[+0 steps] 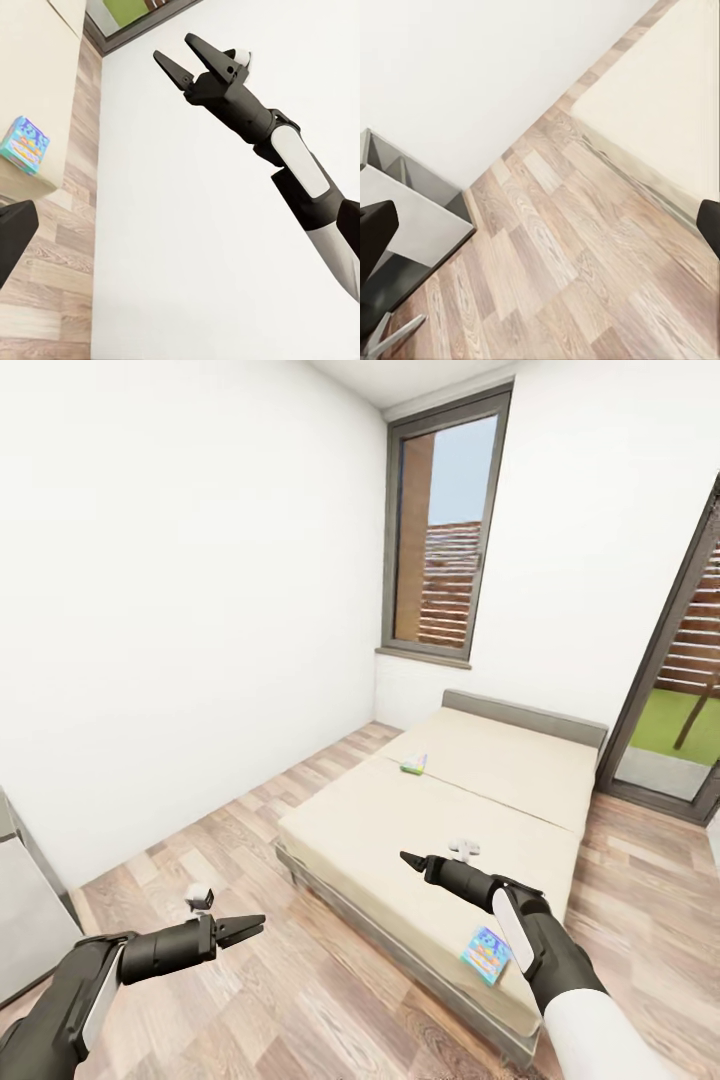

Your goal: Put all the toys in the child's room - the three board games (two on the bed and one on the table), the two jigsaw puzzles on the table, and the tennis ball on the table - inside the toy box on the table in the child's room.

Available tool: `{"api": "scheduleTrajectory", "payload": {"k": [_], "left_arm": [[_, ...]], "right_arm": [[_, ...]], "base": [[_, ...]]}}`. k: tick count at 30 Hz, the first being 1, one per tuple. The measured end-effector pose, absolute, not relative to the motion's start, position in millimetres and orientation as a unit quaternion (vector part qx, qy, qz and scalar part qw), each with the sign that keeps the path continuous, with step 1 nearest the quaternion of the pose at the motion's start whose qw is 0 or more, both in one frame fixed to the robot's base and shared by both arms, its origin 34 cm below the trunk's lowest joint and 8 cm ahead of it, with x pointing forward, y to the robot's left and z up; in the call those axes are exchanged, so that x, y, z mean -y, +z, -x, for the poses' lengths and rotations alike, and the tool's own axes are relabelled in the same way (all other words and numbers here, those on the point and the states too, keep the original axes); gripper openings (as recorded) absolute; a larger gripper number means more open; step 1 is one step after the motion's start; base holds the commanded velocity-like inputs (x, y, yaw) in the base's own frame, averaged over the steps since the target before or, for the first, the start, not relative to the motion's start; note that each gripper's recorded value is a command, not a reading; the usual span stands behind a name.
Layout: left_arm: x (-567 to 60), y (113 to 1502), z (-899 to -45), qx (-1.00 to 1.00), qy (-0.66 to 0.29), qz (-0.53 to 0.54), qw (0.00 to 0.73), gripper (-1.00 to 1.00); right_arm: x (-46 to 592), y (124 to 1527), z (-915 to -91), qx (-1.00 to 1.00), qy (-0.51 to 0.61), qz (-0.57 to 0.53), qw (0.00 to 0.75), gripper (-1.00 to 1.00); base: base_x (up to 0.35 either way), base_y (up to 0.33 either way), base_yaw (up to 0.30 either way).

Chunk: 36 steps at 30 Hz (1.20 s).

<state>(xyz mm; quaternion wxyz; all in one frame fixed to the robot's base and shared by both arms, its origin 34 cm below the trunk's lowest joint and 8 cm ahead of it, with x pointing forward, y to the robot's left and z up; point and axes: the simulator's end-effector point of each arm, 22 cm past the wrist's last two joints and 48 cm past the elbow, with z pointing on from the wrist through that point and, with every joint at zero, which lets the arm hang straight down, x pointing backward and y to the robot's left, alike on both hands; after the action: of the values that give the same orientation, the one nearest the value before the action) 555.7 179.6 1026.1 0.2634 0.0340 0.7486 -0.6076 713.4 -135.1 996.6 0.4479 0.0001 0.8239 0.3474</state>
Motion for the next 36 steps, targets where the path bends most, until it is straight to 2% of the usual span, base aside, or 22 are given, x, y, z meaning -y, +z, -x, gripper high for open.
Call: {"api": "scheduleTrajectory", "payload": {"k": [36], "left_arm": [[-179.6, 1010.3, -556.3, -0.753, -0.608, -0.023, 0.25, 1.0]], "right_arm": [[135.1, 975.1, -713.0, -0.832, 0.347, -0.007, 0.434, 1.0]], "base": [[0.0, 0.067, -0.223]]}}
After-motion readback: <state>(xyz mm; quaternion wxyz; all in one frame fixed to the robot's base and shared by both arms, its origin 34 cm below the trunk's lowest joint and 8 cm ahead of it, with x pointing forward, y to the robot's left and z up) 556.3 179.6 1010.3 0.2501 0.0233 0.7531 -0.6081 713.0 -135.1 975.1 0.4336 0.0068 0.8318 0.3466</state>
